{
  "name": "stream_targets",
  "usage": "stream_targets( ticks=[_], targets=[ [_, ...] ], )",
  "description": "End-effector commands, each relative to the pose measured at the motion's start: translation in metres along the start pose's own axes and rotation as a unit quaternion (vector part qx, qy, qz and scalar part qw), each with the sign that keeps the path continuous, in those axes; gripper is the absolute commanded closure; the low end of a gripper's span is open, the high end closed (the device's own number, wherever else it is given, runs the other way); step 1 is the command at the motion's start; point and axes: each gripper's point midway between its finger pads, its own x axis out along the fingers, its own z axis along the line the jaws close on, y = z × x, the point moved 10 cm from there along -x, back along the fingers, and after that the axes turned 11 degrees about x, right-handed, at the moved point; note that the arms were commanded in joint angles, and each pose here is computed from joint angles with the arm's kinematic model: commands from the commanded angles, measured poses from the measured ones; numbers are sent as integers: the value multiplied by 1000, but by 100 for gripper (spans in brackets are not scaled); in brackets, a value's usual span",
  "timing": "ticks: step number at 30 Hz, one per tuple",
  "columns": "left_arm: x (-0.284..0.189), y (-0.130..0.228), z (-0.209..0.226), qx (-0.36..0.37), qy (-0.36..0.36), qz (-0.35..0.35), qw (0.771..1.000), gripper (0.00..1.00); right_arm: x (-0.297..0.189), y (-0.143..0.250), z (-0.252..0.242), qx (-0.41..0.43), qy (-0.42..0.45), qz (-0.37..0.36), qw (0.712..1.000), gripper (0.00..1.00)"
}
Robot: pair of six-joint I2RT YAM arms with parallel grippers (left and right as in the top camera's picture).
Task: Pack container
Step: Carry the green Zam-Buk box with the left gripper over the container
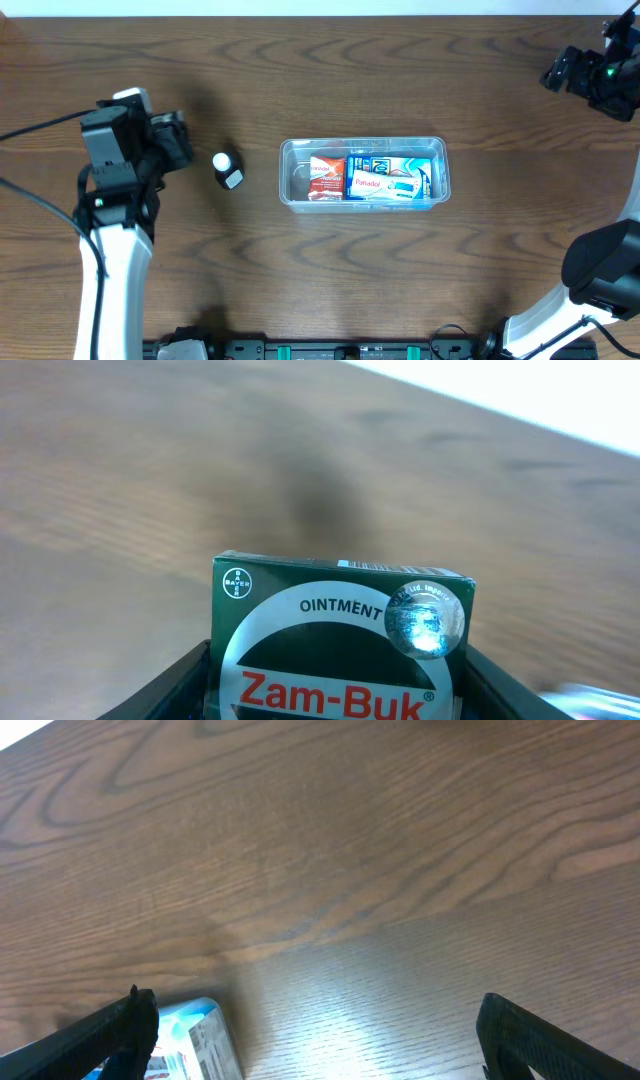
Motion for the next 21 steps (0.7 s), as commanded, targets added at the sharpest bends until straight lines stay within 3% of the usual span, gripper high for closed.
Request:
stream_targets(
  ticks=[1, 11, 21],
  targets=[
    [-23, -12, -36, -18, 104, -32, 994, 46, -14, -1, 2, 1, -7, -19, 1000, 1],
    [-24, 6, -128, 67, 233, -1, 970, 51, -14, -1, 2, 1, -7, -19, 1000, 1],
    [3, 30, -196, 119, 225, 5, 967, 51, -14, -1, 2, 1, -7, -19, 1000, 1]
  ],
)
